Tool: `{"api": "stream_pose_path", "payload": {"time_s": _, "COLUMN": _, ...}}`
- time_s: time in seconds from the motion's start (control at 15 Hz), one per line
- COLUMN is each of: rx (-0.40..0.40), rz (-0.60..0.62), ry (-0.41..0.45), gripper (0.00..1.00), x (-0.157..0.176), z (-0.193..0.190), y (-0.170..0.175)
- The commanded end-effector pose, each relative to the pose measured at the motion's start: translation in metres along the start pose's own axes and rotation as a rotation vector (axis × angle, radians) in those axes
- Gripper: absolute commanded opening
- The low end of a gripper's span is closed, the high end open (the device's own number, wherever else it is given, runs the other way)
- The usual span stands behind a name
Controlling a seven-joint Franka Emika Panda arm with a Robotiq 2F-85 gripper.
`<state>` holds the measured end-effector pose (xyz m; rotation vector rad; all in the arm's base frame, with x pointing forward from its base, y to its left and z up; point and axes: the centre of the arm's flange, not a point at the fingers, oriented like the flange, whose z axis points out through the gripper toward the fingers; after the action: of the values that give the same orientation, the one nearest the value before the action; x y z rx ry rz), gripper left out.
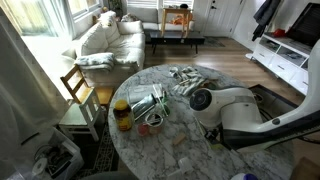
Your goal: Open the book and put a wooden block on the opened page
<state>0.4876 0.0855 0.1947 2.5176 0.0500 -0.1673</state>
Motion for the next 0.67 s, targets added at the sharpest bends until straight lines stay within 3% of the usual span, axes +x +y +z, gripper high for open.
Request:
{"api": "stream_pose_path", "payload": {"time_s": 0.0, "rx": -0.069, "rz": 0.049, "ry": 0.003, "gripper": 1.0, "x": -0.001, "z": 0.004, "y": 0.02}}
{"api": "stream_pose_path", "payload": {"time_s": 0.6, "rx": -0.182, "rz": 0.138, "ry": -0.006, "gripper": 1.0, "x": -0.004, "z": -0.004, "y": 0.068}}
